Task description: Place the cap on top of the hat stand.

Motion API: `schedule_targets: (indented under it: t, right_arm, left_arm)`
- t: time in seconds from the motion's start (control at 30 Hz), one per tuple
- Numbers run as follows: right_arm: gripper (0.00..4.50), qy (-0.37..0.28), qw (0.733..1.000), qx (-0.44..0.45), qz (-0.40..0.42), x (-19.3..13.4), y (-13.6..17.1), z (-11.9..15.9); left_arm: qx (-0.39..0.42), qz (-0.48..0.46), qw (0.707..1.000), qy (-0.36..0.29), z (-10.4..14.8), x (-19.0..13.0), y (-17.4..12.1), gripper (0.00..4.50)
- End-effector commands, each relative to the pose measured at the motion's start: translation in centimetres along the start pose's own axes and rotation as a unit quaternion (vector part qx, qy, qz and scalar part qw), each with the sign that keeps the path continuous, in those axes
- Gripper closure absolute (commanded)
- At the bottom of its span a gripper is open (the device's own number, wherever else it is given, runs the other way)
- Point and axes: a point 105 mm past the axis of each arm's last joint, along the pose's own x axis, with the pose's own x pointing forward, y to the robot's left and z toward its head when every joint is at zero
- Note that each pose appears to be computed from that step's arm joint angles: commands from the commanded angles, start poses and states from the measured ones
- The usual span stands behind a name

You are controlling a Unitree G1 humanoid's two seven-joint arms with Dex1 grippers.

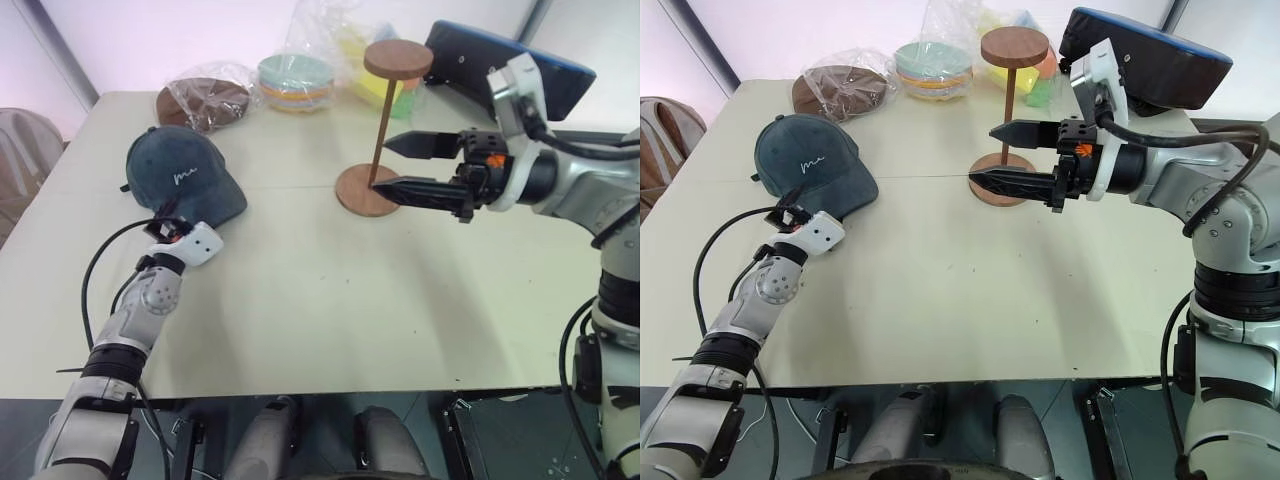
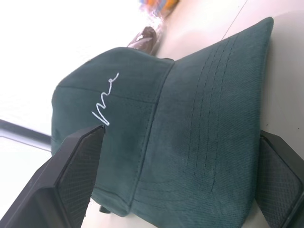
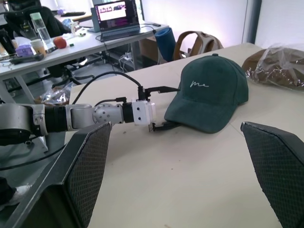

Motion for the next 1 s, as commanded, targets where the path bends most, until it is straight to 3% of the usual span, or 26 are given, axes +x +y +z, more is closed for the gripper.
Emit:
schedule_targets:
  t: [0.03, 0.1, 0.2, 0.4, 0.7, 1.0]
  right_arm:
    - [0.04, -0.008, 0.999, -0.035, -0.006, -0.4, 0.3, 1.5]
    - [0.04, -0.008, 0.999, -0.036, -0.009, -0.5, 0.2, 1.5]
    - [0.00, -0.008, 0.999, -0.038, -0.013, -0.6, 0.1, 1.6]
    - [0.00, -0.007, 0.999, -0.040, -0.018, -0.6, -0.1, 1.6]
    - [0.00, -0.006, 0.999, -0.042, -0.019, -0.7, -0.1, 1.6]
    - [0.00, -0.003, 0.998, -0.050, -0.027, -1.2, -0.6, 2.0]
  left_arm:
    - [0.038, -0.006, 0.999, 0.017, -1.3, -0.7, -0.3, 0.00]
    - [0.056, -0.001, 0.998, 0.016, -1.4, -0.8, -0.2, 0.00]
    - [0.067, 0.003, 0.998, 0.012, -1.4, -0.8, -0.1, 0.86]
    - [0.071, 0.008, 0.997, 0.005, -1.2, -1.4, -0.4, 3.91]
    - [0.090, 0.041, 0.995, -0.016, -0.5, -2.1, 0.7, 3.91]
    - [0.090, 0.139, 0.983, -0.086, 3.7, -2.1, 5.5, 3.91]
